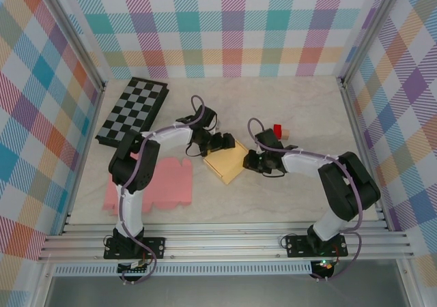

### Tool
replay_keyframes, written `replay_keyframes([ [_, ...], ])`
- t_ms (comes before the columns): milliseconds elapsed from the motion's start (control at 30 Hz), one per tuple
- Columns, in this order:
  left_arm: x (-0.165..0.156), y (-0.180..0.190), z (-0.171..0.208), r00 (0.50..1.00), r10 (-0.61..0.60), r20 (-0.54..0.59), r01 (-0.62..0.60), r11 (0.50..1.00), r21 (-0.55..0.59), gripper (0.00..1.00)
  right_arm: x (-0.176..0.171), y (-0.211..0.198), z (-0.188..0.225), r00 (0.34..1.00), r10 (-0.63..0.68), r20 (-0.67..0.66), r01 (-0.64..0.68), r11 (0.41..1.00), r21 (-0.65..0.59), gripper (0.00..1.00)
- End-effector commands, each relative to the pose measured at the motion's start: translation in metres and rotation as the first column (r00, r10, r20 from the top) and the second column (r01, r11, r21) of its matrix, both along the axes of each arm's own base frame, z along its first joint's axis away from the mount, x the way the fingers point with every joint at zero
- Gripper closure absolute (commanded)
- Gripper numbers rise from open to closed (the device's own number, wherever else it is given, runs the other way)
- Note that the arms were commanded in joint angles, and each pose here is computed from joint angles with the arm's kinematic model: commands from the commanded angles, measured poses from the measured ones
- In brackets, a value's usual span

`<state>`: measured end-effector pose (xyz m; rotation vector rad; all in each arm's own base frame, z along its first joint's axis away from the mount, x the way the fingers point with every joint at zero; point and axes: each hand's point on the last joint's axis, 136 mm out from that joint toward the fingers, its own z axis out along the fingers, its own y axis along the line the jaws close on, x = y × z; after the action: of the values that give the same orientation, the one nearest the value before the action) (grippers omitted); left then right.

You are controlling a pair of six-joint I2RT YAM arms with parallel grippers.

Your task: Fold the paper box

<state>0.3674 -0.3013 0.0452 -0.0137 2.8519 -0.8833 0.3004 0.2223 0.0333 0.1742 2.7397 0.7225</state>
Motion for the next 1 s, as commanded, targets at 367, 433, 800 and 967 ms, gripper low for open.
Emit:
replay_keyframes([
  [367, 0.014, 0.010, 0.024, 0.997, 0.056, 0.051, -0.058, 0.998, 0.030, 0.13, 0.005, -0.034, 0.010, 0.997, 0.009, -0.072, -0.001, 0.994, 0.110, 0.80],
  [433, 0.021, 0.005, 0.025, 0.997, 0.049, 0.064, -0.051, 0.998, 0.022, 0.13, 0.005, -0.033, 0.009, 0.996, 0.004, -0.091, 0.009, 0.990, 0.142, 0.81],
  [800, 0.027, -0.011, 0.017, 0.999, 0.027, 0.046, -0.029, 0.999, 0.025, 0.13, 0.020, -0.020, 0.002, 0.991, -0.002, -0.136, 0.033, 0.975, 0.222, 0.95],
  [967, 0.023, -0.017, 0.015, 0.999, 0.014, 0.043, -0.014, 1.000, 0.022, 0.13, 0.023, -0.019, -0.005, 0.988, -0.005, -0.153, 0.042, 0.969, 0.242, 1.00],
])
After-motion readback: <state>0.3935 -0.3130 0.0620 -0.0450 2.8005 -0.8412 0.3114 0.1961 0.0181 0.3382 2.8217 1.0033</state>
